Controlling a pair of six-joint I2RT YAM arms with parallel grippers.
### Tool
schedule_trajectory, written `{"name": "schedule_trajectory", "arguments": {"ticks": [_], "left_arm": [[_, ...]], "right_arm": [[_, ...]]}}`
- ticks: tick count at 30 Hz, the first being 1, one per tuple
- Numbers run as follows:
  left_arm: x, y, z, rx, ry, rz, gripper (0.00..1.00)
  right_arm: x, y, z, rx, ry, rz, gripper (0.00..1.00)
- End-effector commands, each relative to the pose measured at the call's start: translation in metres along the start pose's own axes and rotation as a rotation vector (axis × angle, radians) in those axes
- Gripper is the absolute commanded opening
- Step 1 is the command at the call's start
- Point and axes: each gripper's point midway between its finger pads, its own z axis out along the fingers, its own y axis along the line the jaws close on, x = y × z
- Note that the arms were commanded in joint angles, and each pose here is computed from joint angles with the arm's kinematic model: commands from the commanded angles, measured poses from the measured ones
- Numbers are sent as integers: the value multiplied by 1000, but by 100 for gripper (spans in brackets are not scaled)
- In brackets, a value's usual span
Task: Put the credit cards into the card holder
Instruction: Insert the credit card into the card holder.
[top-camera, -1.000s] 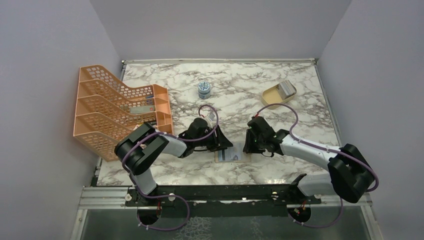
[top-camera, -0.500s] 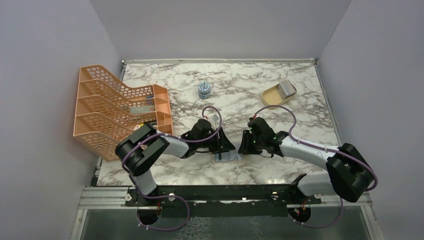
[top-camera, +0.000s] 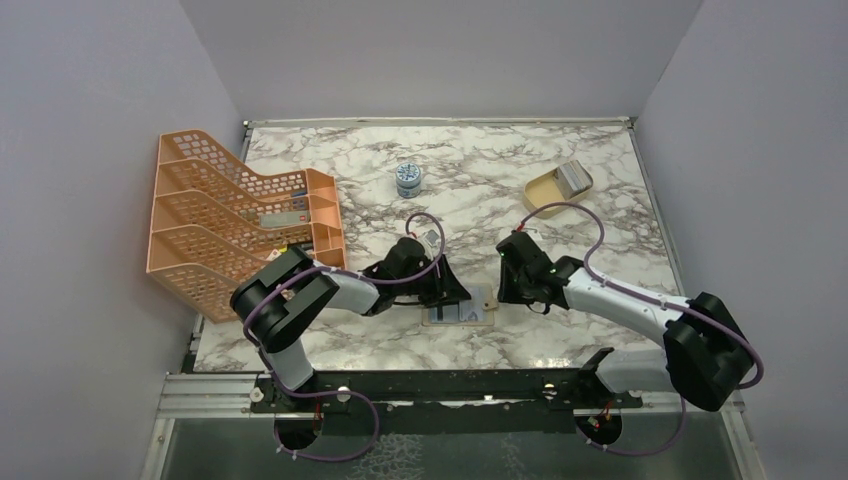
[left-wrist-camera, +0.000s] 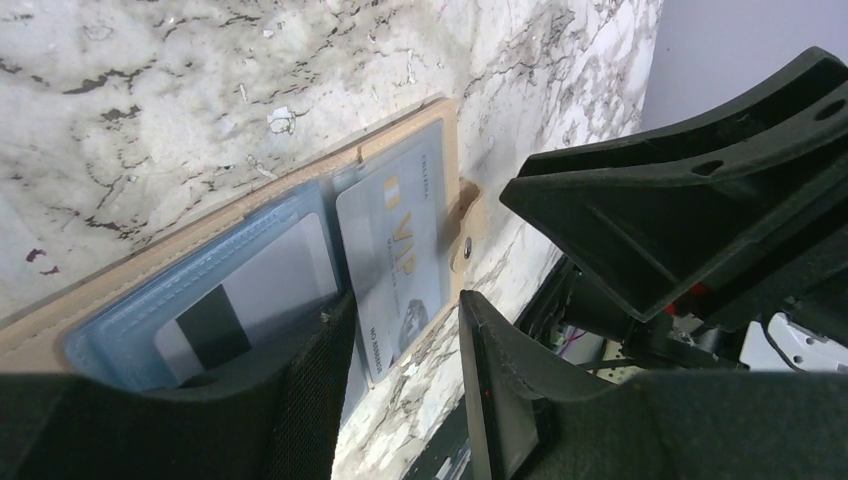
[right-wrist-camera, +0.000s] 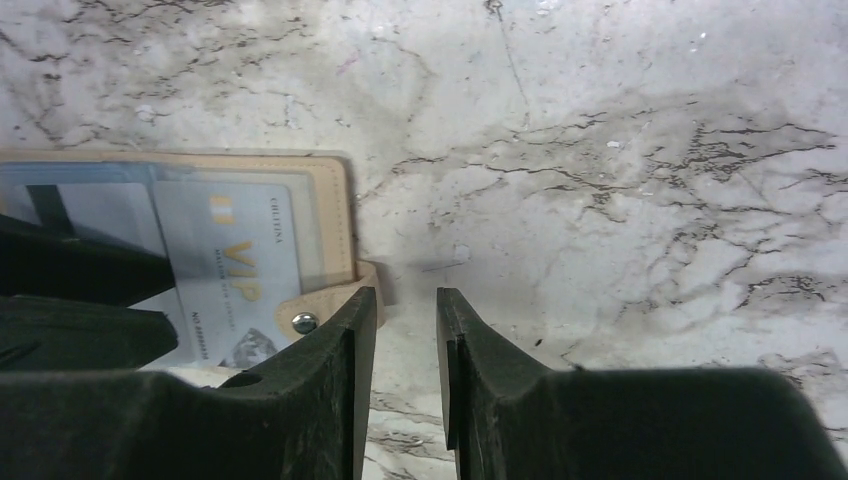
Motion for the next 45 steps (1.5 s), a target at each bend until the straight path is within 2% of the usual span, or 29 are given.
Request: {"name": "schedule_trajectory", "arguments": {"ticks": [1, 12, 23, 28, 34, 39, 45], "left_arm": [[-7, -6, 5, 0, -21, 18, 45], [-8, -22, 12, 37, -5, 53, 45], [-12, -13, 10, -45, -23, 66, 45], [-28, -16, -3, -161, -51, 143, 50], [-42, -18, -22, -254, -92, 216, 58], [-43, -5, -34, -296, -92, 212, 62], [-43, 19, -47, -321, -92, 180, 69]], "right_arm": [[0, -15, 6, 83, -10, -14, 29], [17, 10, 24, -43, 62, -4, 26], [4, 8, 14, -28, 14, -12, 26], [-5, 11, 2, -58, -25, -29, 30], [-11, 15, -9, -92, -51, -36, 31], [-14, 21, -14, -123, -57, -45, 34], [-11, 42, -15, -239, -40, -61, 37]]}}
